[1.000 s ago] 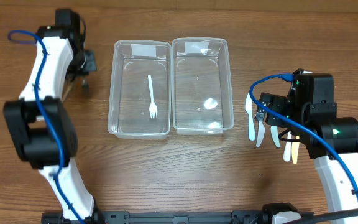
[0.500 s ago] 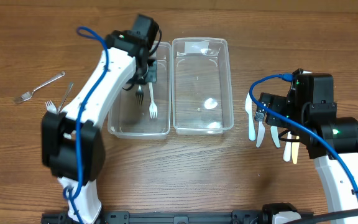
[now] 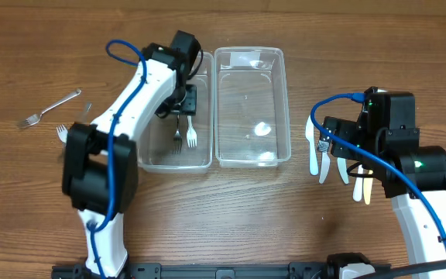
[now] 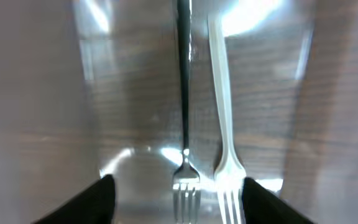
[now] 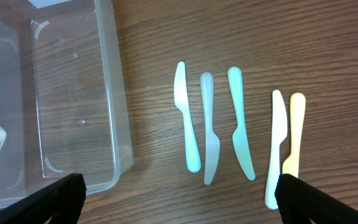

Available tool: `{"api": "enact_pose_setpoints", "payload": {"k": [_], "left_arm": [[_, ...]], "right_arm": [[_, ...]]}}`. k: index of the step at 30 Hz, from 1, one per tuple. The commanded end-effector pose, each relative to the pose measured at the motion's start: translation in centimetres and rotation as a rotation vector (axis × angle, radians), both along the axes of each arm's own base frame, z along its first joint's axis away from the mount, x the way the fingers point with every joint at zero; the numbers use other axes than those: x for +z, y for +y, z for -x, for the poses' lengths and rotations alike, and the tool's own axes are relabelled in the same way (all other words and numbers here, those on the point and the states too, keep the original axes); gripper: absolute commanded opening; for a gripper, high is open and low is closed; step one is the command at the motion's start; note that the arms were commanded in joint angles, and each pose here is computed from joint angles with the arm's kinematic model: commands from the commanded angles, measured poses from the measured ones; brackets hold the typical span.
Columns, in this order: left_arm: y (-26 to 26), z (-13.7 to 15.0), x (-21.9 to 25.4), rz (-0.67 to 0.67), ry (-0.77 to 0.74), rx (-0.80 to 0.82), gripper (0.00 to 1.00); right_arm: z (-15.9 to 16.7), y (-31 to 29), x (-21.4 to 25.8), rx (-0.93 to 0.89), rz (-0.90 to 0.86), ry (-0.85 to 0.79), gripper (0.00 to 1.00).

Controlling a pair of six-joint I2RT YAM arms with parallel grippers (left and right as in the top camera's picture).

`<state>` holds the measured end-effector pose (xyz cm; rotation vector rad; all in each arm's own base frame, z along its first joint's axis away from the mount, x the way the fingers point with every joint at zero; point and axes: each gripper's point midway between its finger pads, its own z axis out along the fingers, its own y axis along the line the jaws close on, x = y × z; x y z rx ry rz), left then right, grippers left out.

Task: Pack container
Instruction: 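Place the black-handled fork into the left container, then grasp a metal fork with the left gripper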

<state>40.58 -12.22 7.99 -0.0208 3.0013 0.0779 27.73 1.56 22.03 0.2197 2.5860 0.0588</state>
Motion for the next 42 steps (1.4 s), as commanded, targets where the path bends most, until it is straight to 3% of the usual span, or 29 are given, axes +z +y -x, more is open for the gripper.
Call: {"api": "enact_pose_setpoints", "payload": {"k": [1, 4, 7, 8, 10, 12, 16, 18, 26, 32, 42], "left_arm": [[3.4, -1.2, 11.5, 0.015, -0.277, 0.032, 0.7], [9.4, 0.2, 15.7, 0.01, -0.35, 0.187, 0.72], [16.8, 1.4, 16.2, -0.008, -0.346, 0.426, 0.74], [19.2, 1.4, 15.8, -0.036, -0.335, 0.428, 0.76], [21.0, 0.8, 15.3, -0.081, -0.327, 0.322, 0.79], [22.7, 0.1, 14.3, -0.152, -0.284, 0.036, 0.8], [24.1, -1.0, 11.7, -0.132, -0.241, -0.298, 0.84], [26.0, -1.3, 10.1, -0.167, -0.203, -0.402, 1.0], [31.4, -3.6, 6.5, -0.225, -0.213, -0.409, 1.0], [32.7, -3.4, -1.1, -0.153, -0.088, -0.465, 1.0], [32.2, -2.5, -8.0, -0.045, 0.011, -0.492, 0.97]], "right_arm": [[-0.4, 0.0, 1.1, 0.002, 0.0, -0.031, 1.0], [-0.4, 0.0, 1.1, 0.002, 0.0, -0.032, 1.0], [-0.4, 0.0, 1.1, 0.002, 0.0, -0.032, 1.0], [-0.4, 0.0, 1.1, 0.002, -0.001, -0.032, 1.0], [-0.4, 0.0, 1.1, 0.002, 0.0, -0.032, 1.0], [-0.4, 0.0, 1.1, 0.002, 0.0, -0.032, 1.0], [-0.4, 0.0, 1.1, 0.012, 0.006, -0.031, 1.0], [-0.4, 0.0, 1.1, 0.018, 0.01, -0.032, 1.0], [-0.6, 0.0, 0.6, 0.034, 0.021, -0.014, 1.0], [-0.8, 0.0, -0.8, 0.035, 0.025, 0.049, 1.0], [-1.0, 0.0, -1.1, 0.037, 0.027, 0.056, 1.0]]}}
